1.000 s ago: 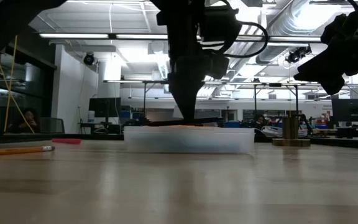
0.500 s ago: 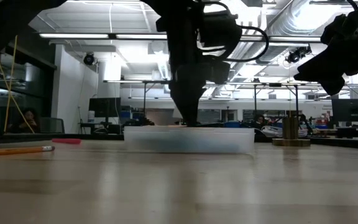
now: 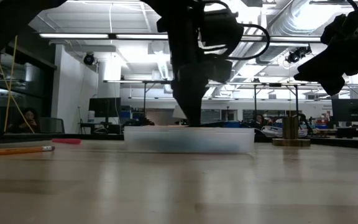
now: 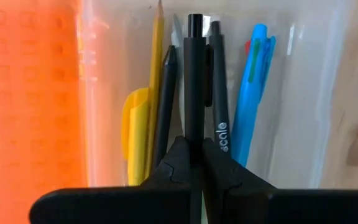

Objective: Pick & place school supplies into a supply box
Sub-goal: Put the black pen into the orange supply box

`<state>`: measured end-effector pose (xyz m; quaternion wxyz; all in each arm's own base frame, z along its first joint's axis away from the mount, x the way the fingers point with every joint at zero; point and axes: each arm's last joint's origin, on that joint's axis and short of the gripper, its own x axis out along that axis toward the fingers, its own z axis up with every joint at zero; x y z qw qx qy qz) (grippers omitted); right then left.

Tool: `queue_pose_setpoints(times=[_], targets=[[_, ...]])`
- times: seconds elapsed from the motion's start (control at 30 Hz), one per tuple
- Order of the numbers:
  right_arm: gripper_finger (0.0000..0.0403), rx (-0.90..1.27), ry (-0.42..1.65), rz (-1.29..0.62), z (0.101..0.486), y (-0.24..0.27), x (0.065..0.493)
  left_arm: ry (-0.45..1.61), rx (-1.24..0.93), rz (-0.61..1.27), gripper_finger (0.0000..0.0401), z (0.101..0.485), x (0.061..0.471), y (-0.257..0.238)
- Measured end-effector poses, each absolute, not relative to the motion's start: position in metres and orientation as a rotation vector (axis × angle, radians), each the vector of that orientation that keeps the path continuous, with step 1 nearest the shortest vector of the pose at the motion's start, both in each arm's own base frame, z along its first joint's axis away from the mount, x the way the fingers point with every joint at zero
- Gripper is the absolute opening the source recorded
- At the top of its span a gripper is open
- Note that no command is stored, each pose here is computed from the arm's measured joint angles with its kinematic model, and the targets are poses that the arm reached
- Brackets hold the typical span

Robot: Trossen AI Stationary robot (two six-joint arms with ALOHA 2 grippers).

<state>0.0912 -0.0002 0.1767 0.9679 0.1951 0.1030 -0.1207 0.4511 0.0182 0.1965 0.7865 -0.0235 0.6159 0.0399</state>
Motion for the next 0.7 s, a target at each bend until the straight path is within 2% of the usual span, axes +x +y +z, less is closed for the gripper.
queue_pose_setpoints(times=[0.33,0.7], targets=[[0.0094,0.406,0.206,-0.244,0.177,0.0,0.091,1.353,-0.06,0.075,0.004,0.181,0.455,0.018],[0.0094,0.408,0.203,-0.239,0.177,0.0,0.091,1.33,-0.064,0.071,0.004,0.183,0.457,0.018]])
